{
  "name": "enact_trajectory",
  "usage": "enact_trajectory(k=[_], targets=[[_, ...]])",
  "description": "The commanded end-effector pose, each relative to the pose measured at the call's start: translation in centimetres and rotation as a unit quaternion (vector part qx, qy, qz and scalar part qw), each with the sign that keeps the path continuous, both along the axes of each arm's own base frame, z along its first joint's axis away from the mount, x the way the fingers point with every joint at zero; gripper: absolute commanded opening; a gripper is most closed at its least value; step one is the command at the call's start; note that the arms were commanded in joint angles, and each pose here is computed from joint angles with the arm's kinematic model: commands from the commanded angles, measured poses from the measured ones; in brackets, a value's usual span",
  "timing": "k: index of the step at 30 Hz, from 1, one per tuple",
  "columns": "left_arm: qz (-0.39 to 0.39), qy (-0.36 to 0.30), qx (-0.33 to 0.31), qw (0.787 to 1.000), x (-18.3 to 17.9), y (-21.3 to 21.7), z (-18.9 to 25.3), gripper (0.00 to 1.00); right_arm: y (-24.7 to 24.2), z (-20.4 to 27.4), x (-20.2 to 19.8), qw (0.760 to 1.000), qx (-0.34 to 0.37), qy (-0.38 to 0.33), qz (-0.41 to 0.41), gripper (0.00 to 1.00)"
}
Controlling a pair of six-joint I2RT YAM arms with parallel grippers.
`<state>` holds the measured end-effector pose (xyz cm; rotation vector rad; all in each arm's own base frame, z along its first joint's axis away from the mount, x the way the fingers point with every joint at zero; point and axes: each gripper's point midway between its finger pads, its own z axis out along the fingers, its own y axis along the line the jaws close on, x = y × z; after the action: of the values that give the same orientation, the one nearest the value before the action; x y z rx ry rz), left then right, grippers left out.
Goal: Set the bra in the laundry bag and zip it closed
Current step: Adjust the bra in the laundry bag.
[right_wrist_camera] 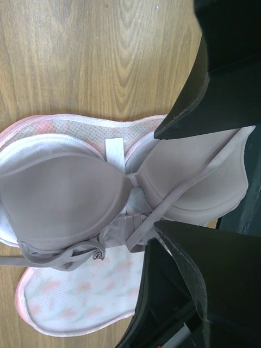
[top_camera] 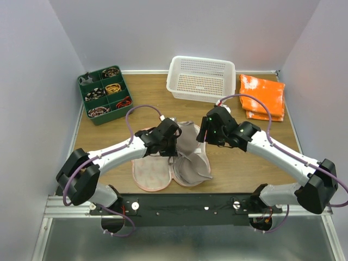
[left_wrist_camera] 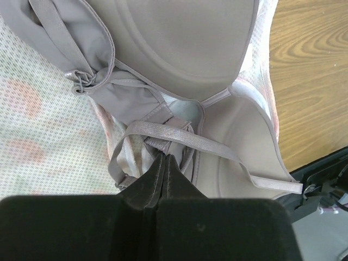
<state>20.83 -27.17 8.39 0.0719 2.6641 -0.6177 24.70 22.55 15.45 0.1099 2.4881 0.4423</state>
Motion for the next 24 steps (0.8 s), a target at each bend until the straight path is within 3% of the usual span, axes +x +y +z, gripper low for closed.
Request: enact_trajectory(k=[1, 13, 24], targets=[[-0.024, -0.007, 0.042, 0.999, -0.1, 1.1, -0.2, 0.0, 0.1, 0.0, 0.0, 1.0, 0.008, 0.001, 0.002, 0.69], [-0.035, -0.008, 0.095, 0.995, 0.3, 2.4, -2.1, 0.0, 1.2, -2.1, -1.1, 0.999, 0.014, 0.036, 0.037, 0.69], [-0.028, -0.056, 0.115, 0.991, 2.8, 2.7, 0.7, 0.0, 1.8, -2.8, -1.2, 0.997, 0.015, 0.046, 0.052, 0.69]])
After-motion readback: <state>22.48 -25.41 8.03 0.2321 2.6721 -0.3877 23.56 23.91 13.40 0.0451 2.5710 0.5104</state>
